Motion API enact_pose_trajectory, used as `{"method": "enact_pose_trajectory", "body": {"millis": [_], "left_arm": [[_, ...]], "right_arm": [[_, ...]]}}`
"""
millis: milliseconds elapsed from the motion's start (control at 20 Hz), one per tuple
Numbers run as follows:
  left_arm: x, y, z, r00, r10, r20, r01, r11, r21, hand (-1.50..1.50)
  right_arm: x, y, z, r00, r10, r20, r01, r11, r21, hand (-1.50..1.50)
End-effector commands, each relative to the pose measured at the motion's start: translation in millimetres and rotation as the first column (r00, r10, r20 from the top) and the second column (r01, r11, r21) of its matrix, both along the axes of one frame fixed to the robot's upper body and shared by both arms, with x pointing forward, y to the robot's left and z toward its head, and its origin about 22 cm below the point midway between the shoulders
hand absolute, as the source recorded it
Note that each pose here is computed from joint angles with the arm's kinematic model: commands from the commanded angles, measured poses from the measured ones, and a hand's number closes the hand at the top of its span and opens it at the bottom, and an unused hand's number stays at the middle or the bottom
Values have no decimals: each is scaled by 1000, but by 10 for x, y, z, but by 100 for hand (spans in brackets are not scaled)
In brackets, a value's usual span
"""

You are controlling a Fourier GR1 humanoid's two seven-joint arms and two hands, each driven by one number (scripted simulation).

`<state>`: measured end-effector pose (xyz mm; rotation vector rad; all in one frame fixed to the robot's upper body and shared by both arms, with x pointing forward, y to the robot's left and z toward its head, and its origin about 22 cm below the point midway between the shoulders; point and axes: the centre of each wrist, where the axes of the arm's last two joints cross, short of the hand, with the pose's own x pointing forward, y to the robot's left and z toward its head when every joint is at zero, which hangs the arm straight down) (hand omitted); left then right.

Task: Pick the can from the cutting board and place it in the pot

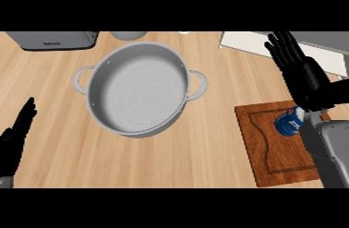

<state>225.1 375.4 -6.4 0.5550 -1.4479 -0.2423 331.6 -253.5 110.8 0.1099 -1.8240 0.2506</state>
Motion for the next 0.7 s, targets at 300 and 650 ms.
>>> {"method": "enact_pose_trajectory", "body": {"millis": [300, 650], "left_arm": [[76, -672, -247, 970, -207, -128, 165, 945, -281, 0], [211, -1123, -170, 926, -333, -179, 232, 874, -427, 0]], "right_arm": [[-413, -1144, -391, 818, -572, -67, 412, 662, -626, 150], [-637, -592, -460, 483, -798, 360, 870, 485, -91, -150]]}}
